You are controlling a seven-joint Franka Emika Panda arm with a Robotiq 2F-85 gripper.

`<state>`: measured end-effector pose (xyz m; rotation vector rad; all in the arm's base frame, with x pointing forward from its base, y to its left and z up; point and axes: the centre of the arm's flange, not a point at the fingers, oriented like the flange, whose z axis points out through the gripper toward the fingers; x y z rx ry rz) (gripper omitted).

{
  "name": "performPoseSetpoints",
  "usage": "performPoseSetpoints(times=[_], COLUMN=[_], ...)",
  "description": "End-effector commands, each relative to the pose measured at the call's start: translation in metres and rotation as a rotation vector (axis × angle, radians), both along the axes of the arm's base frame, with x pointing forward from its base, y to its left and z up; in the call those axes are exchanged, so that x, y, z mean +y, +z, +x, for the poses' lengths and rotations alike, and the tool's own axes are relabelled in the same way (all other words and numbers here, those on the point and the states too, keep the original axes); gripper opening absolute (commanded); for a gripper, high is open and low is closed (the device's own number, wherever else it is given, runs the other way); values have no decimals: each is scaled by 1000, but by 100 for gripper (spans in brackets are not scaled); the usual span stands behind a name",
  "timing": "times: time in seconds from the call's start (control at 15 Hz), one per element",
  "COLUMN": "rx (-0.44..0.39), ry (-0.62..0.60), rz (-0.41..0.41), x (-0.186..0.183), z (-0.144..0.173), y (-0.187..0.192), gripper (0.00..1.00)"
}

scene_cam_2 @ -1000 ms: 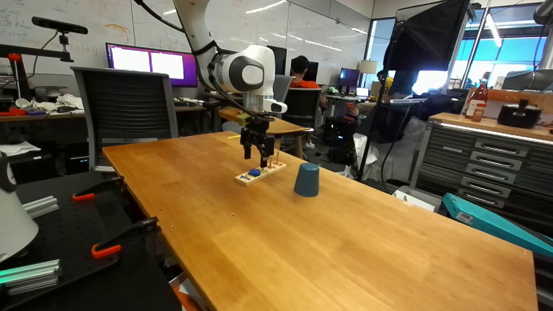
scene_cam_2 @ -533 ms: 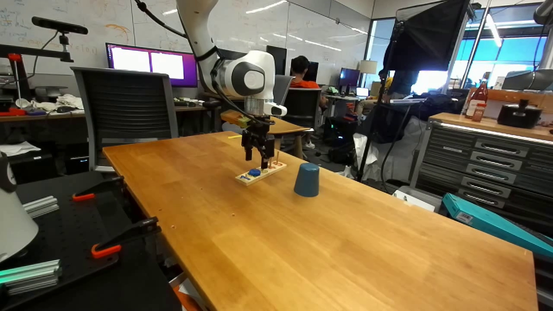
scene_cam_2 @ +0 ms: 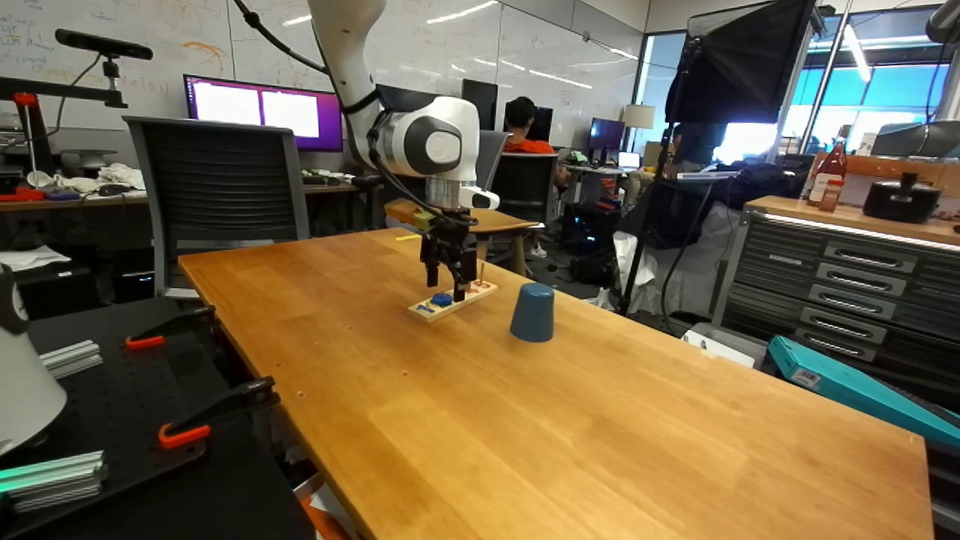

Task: Pick up the blue object and put on the table

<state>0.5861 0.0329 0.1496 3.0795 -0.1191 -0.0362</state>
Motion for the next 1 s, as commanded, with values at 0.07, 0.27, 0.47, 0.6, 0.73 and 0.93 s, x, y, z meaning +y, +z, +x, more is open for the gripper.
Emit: performPoseSetpoints(times=[0.07,0.27,0.47,0.6,0.73,0.93], rx=[-6,-5,-11,-12,-11,-9], ry=[-6,-9,-13,-17,-28,-45], rz=[-25,-25,-30,-35,-39,-44], x=[3,3,1,-3,-9,-15], z=[8,8,11,13,13,13], y=[-11,-10,-5,-4,-3,-1], gripper=[66,42,26,17,5,40])
